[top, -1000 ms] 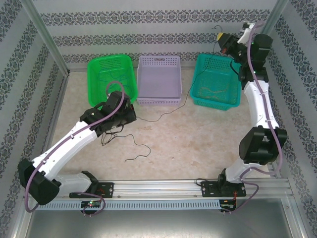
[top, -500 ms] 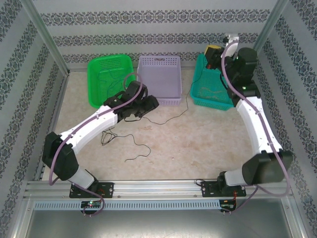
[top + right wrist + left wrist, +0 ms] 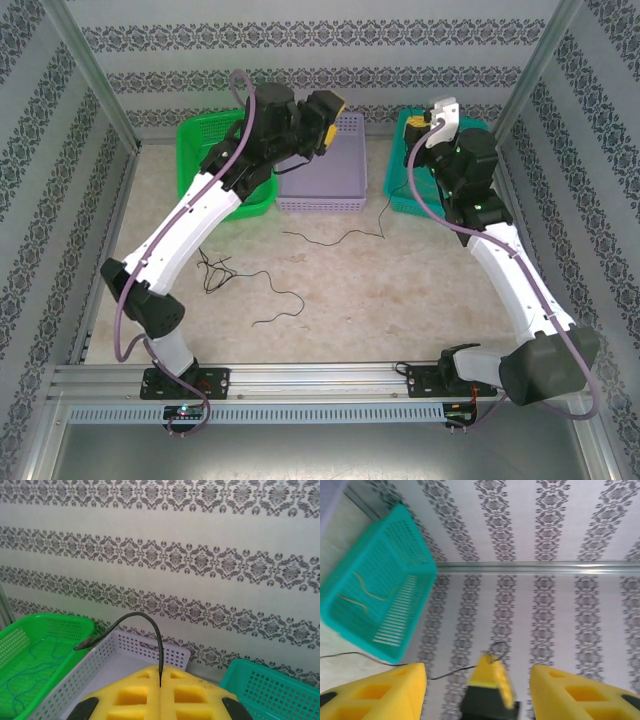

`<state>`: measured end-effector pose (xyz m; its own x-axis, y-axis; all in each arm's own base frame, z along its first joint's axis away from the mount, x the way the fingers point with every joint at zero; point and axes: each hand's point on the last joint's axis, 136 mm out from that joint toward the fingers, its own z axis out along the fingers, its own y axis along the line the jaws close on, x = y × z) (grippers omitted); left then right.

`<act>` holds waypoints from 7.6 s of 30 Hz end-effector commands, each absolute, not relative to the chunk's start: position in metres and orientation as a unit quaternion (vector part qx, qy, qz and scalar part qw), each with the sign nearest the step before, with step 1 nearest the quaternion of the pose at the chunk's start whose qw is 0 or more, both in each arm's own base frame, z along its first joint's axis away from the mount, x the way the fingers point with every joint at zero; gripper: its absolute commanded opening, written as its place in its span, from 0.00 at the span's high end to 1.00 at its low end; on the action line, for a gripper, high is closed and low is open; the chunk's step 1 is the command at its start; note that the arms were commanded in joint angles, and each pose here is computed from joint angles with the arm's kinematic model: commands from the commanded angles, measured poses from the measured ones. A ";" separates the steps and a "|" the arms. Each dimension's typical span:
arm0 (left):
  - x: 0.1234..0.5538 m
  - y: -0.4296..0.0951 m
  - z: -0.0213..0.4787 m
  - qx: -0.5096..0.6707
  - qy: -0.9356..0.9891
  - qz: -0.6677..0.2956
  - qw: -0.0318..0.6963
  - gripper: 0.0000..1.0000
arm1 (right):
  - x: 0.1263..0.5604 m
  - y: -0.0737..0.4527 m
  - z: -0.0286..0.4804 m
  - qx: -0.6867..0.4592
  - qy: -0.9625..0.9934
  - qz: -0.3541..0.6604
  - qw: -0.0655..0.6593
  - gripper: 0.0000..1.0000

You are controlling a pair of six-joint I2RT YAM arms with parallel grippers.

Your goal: Untangle the cables

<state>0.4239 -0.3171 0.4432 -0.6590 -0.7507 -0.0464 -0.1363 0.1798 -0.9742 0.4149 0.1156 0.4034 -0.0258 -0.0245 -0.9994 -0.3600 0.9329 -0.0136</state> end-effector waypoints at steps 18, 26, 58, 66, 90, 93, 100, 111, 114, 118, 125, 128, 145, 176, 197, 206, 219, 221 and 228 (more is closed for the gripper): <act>0.434 -0.362 0.409 -0.374 0.701 -0.583 0.168 0.65 | 0.400 0.158 0.386 -0.176 0.708 0.167 0.663 1.00; 0.437 -0.358 0.413 -0.374 0.697 -0.587 0.173 0.66 | 0.398 0.164 0.376 -0.184 0.715 0.173 0.652 1.00; 0.431 -0.334 0.435 -0.250 0.733 -0.567 0.279 1.00 | 0.385 0.176 0.365 -0.213 0.742 0.231 0.592 1.00; 0.405 -0.356 0.442 -0.039 0.767 -0.561 0.309 1.00 | 0.376 0.211 0.349 -0.242 0.766 0.395 0.445 1.00; 0.430 -0.305 0.462 -0.057 0.793 -0.480 0.371 1.00 | 0.353 0.238 0.325 -0.247 0.758 0.506 0.330 1.00; 0.420 -0.270 0.431 -0.187 0.823 -0.424 0.328 0.89 | 0.370 0.217 0.321 -0.219 0.791 0.405 0.403 1.00; 0.382 -0.267 0.369 -0.388 0.756 -0.485 0.207 0.53 | 0.387 0.177 0.350 -0.187 0.752 0.189 0.602 1.00; 0.385 -0.295 0.373 -0.416 0.703 -0.559 0.146 0.44 | 0.395 0.197 0.347 -0.220 0.745 0.130 0.617 1.00; 0.384 -0.304 0.375 -0.420 0.690 -0.575 0.132 0.44 | 0.395 0.202 0.345 -0.226 0.746 0.128 0.613 1.00; 0.383 -0.312 0.377 -0.420 0.684 -0.585 0.118 0.52 | 0.395 0.205 0.342 -0.229 0.748 0.128 0.610 1.00; 0.379 -0.305 0.376 -0.474 0.652 -0.585 0.087 0.55 | 0.390 0.207 0.345 -0.249 0.737 0.089 0.622 1.00; 0.381 -0.298 0.390 -0.503 0.621 -0.594 0.091 0.49 | 0.387 0.206 0.347 -0.272 0.718 -0.002 0.640 1.00; 0.384 -0.303 0.374 -0.548 0.603 -0.578 0.042 0.40 | 0.378 0.220 0.352 -0.350 0.648 -0.143 0.661 1.00; 0.440 -0.282 0.435 -0.103 0.636 -0.662 0.383 1.00 | 0.269 0.296 0.343 -0.266 0.729 0.464 0.428 0.95; 0.336 -0.342 0.388 0.371 0.684 -0.388 0.495 1.00 | 0.343 0.227 0.432 -0.076 0.729 0.546 0.405 0.64; 0.333 -0.347 0.377 0.390 0.686 -0.373 0.488 1.00 | 0.332 0.232 0.398 -0.118 0.776 0.476 0.396 0.65; 0.336 -0.352 0.377 0.391 0.686 -0.382 0.480 1.00 | 0.330 0.235 0.376 -0.151 0.798 0.423 0.401 0.61; 0.337 -0.353 0.378 0.391 0.685 -0.384 0.481 1.00 | 0.333 0.238 0.377 -0.151 0.797 0.423 0.403 0.62; 0.337 -0.354 0.380 0.386 0.685 -0.385 0.484 1.00 | 0.335 0.249 0.375 -0.143 0.799 0.431 0.393 0.74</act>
<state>0.3401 -0.3479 0.3581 -0.2920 0.1854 -0.9383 0.8797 0.4370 -0.1874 0.3352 0.2405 0.3732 -0.6517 0.1181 -0.7492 -0.5608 0.5900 0.5808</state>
